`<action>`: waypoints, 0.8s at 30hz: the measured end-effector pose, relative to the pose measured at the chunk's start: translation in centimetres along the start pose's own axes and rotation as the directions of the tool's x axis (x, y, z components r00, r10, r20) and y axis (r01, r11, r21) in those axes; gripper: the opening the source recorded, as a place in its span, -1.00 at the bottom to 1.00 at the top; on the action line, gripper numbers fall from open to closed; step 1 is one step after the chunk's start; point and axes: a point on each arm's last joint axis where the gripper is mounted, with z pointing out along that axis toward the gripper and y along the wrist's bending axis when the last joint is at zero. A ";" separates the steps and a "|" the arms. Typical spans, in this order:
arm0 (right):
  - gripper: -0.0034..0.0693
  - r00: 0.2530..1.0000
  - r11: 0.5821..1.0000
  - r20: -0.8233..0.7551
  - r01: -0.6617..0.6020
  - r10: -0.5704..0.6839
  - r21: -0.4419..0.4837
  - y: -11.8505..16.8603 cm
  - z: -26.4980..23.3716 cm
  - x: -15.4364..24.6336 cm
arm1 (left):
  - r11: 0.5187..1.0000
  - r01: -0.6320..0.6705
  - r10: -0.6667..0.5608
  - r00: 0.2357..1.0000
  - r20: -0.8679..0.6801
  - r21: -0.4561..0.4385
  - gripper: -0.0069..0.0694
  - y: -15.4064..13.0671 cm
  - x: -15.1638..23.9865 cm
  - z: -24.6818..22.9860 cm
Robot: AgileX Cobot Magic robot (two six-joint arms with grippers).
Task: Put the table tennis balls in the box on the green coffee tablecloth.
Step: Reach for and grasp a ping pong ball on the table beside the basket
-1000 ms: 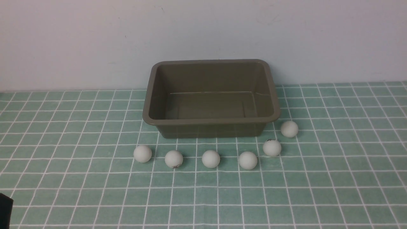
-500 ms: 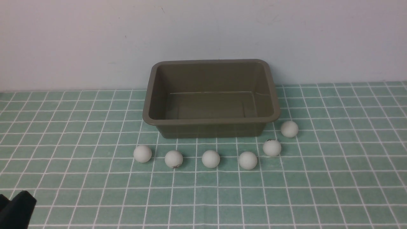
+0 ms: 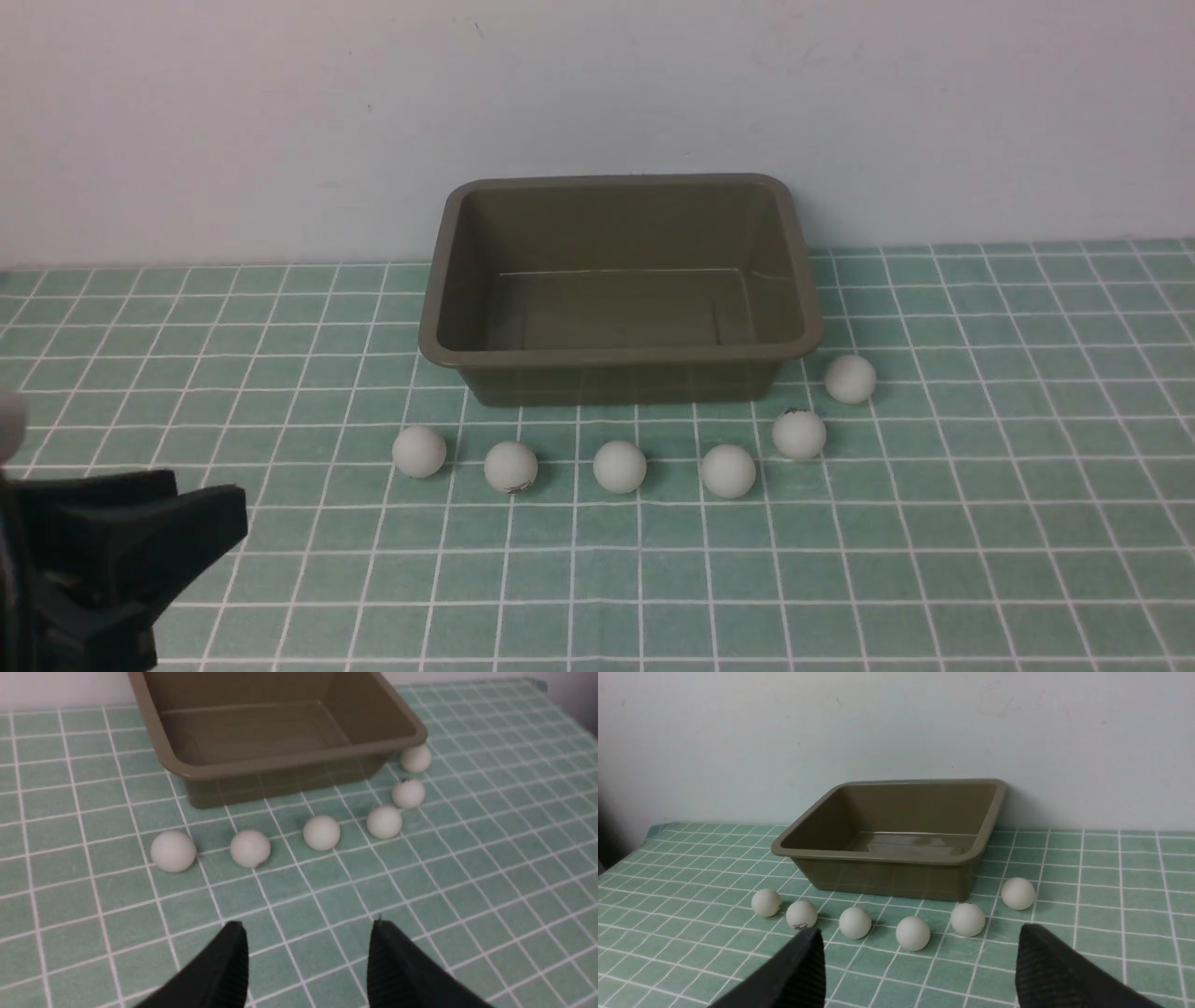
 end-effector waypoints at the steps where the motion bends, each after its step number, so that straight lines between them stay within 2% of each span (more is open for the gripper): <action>1: 0.45 1.000 1.000 -0.007 -0.015 0.015 -0.014 0.0 0.2 0.3 | 0.999 -0.031 0.031 0.999 -0.028 0.011 0.12 0.5 -0.7 0.6; 4: 0.45 1.000 1.000 -0.025 -0.016 0.015 -0.021 0.0 0.4 0.6 | 0.995 -0.087 0.090 0.994 -0.059 0.048 0.33 1.6 -1.9 2.3; 7: 0.45 0.999 0.999 -0.026 0.028 -0.029 -0.029 0.0 0.4 0.7 | 0.996 -0.075 0.078 0.995 -0.065 0.057 0.47 2.6 -2.4 3.7; 11: 0.45 0.998 0.998 -0.027 0.057 -0.058 -0.030 0.0 0.4 0.7 | 0.999 -0.003 0.009 0.991 -0.130 0.051 0.46 4.4 -2.1 6.3; 17: 0.45 0.988 0.993 -0.093 0.119 -0.120 -0.014 -0.6 1.6 0.5 | 0.994 0.103 -0.088 0.967 -0.240 0.048 0.31 7.4 -1.5 10.6; 24: 0.45 0.988 0.992 -0.084 0.128 -0.128 -0.006 -0.9 2.1 0.1 | 0.997 0.073 -0.068 0.971 -0.231 0.015 0.30 10.8 -2.2 14.9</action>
